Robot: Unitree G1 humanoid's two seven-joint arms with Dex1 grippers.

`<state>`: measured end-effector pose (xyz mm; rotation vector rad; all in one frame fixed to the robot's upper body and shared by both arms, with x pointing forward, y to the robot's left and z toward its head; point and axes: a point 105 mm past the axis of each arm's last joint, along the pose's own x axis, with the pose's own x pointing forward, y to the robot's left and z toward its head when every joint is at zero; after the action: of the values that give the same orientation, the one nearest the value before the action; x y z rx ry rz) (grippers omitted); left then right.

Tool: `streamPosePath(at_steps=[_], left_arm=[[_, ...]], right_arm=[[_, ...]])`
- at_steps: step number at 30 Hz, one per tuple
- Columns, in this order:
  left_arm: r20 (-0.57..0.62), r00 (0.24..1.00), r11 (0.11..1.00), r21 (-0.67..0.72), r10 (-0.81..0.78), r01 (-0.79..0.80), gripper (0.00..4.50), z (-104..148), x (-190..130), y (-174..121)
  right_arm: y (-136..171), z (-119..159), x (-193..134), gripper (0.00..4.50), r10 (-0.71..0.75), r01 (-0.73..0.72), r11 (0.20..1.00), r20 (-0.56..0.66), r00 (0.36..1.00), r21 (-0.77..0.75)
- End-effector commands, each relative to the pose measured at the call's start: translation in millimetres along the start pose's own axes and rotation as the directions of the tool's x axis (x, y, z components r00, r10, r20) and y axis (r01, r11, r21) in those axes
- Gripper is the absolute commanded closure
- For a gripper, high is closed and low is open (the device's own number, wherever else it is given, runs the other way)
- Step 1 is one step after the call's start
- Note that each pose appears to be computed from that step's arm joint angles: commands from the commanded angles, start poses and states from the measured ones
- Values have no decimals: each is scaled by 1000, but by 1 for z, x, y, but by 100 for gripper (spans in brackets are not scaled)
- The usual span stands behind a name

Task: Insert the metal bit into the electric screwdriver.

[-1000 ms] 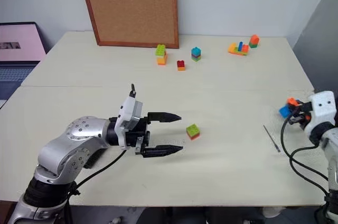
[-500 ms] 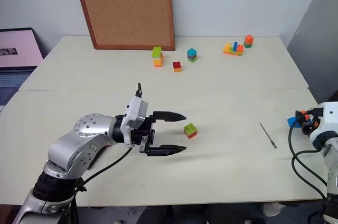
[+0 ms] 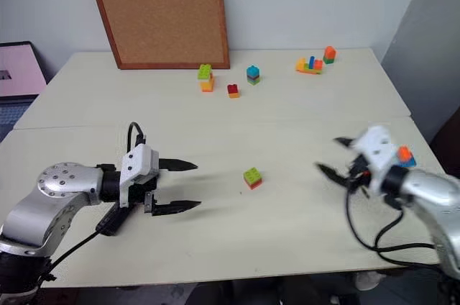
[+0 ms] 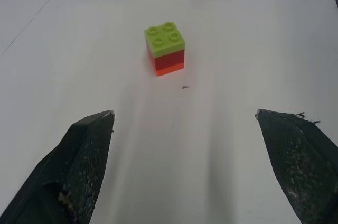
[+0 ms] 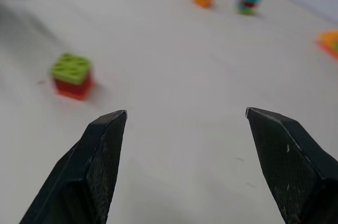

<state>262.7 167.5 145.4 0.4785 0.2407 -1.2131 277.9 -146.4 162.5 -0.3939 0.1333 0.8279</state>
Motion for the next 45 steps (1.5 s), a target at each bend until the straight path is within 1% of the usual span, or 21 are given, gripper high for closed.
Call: streamPosePath(at_steps=[1,3,7,8,13,18,21,22,23,26,28,29,31,33,35,37,39,42,45], left_arm=[[33,999,999,37,21,-22,0,14,-6,-2],[34,999,999,25,19,-20,0,14,-7,-5],[26,1000,999,28,16,-17,0,13,-6,-7],[32,999,1000,25,17,-17,0,14,-6,-7],[36,999,1000,26,13,-14,0,16,-4,-6],[47,999,1000,27,2,-3,0,18,0,-6],[61,998,1000,17,-10,9,0,19,2,-8],[56,998,1000,17,-19,18,0,18,3,-10],[50,998,1000,18,-26,26,0,17,3,-11],[74,997,999,13,-32,31,0,20,5,-13],[85,996,1000,11,-30,29,0,21,7,-13],[97,995,999,11,-39,38,0,23,8,-14],[125,990,998,6,-65,65,0,26,12,-19],[159,982,995,-3,-96,98,0,31,17,-25],[208,968,990,2,-139,141,0,38,27,-34],[287,945,987,13,-157,160,0,50,39,-38],[354,924,988,19,-147,150,0,59,48,-38],[377,903,979,60,-205,197,0,63,62,-48],[385,890,970,76,-244,233,0,65,69,-54]], right_arm=[[28,3,29,71,68,-68,997,19,998,34],[45,1,43,71,102,-103,993,26,994,50],[51,-8,73,71,25,-26,998,16,1000,65],[52,-9,77,71,14,-15,998,17,1000,69],[67,-17,89,71,51,-50,996,-8,999,69],[68,-15,99,71,47,-47,996,6,999,81],[69,-16,103,119,51,-51,995,10,999,81],[70,-16,103,150,52,-52,995,11,999,81],[71,-16,103,167,52,-53,995,12,999,80],[72,-16,104,250,43,-44,996,17,999,80],[71,-16,104,285,38,-39,996,20,999,80],[68,-15,102,300,23,-25,996,28,999,80],[60,-11,93,301,-12,9,997,43,999,74],[47,-8,78,301,-64,61,997,51,997,54],[25,-9,52,301,-168,167,986,39,985,31],[6,-15,23,301,-278,278,961,8,961,-10],[-3,-21,3,301,-344,343,939,-14,939,-37],[-12,-37,-32,301,-457,454,888,-52,888,-68],[-16,-52,-56,301,-543,540,839,-89,835,-65]])
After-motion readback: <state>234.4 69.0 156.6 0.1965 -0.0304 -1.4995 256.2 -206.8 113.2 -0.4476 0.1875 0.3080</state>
